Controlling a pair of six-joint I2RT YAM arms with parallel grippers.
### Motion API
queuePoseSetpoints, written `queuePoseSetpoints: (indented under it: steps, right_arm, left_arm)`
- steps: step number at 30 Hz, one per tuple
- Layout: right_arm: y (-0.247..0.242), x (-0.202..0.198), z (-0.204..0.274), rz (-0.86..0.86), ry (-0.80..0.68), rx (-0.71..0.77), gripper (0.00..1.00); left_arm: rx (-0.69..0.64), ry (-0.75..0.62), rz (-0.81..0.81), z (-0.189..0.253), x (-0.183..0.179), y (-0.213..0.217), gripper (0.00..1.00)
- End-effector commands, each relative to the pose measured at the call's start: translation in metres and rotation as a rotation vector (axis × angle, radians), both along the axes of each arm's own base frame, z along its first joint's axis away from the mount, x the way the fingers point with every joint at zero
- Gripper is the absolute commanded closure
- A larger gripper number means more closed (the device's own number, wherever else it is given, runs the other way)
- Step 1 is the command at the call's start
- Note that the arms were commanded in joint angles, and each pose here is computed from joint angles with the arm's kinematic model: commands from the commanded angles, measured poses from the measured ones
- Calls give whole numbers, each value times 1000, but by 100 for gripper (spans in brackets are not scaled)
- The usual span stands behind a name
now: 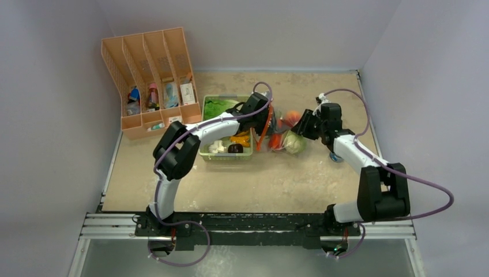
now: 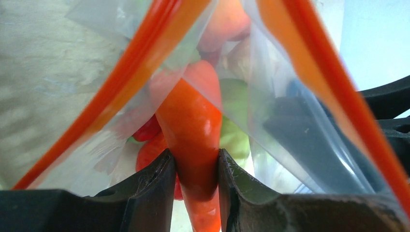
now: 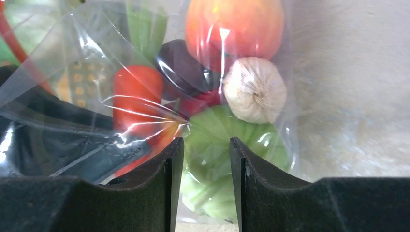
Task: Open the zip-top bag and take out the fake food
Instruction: Pick up the fake vegetable from the zipper food storage bag.
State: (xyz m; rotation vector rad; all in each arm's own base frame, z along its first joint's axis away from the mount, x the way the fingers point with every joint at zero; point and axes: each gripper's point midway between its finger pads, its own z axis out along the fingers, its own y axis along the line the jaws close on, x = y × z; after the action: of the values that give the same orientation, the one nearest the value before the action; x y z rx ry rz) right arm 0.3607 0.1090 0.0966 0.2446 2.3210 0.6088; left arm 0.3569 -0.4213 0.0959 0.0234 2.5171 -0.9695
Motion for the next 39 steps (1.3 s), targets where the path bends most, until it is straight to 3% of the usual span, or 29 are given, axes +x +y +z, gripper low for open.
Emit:
queuePoseSetpoints:
  steps: [1, 9, 14, 19, 24, 26, 29, 33, 39]
  right_arm:
    - [-36, -11, 5, -188, 5, -114, 56]
    - [-70, -10, 51, -321, -93, -224, 54]
    - [-57, -8, 89, -260, -210, -167, 52]
    - [-14, -8, 108, -43, -284, -25, 53]
    - [2, -10, 87, -1, -206, 58, 61]
    - [-3, -6, 70, -58, -161, 60, 61]
    - [6, -6, 41, -3, -86, 69, 62]
    - [-4, -6, -2, -24, 48, -7, 65]
    - [-18, -5, -5, -106, 37, -43, 61]
  left_arm:
    - [-109, -58, -116, 28, -5, -37, 82]
    - [-252, -58, -186, 48, -18, -75, 85]
    - [-221, -102, -151, 54, -13, -64, 86]
    - [-194, -94, -117, 46, -11, -50, 87]
    - [-180, -91, -99, 46, -7, -38, 87]
    - [-177, -99, -93, 47, -5, -35, 86]
    - [-179, -88, -101, 47, -4, -33, 86]
    - [-144, -86, -87, 43, -3, -24, 86]
    - [-67, -111, -76, 45, 7, 8, 86]
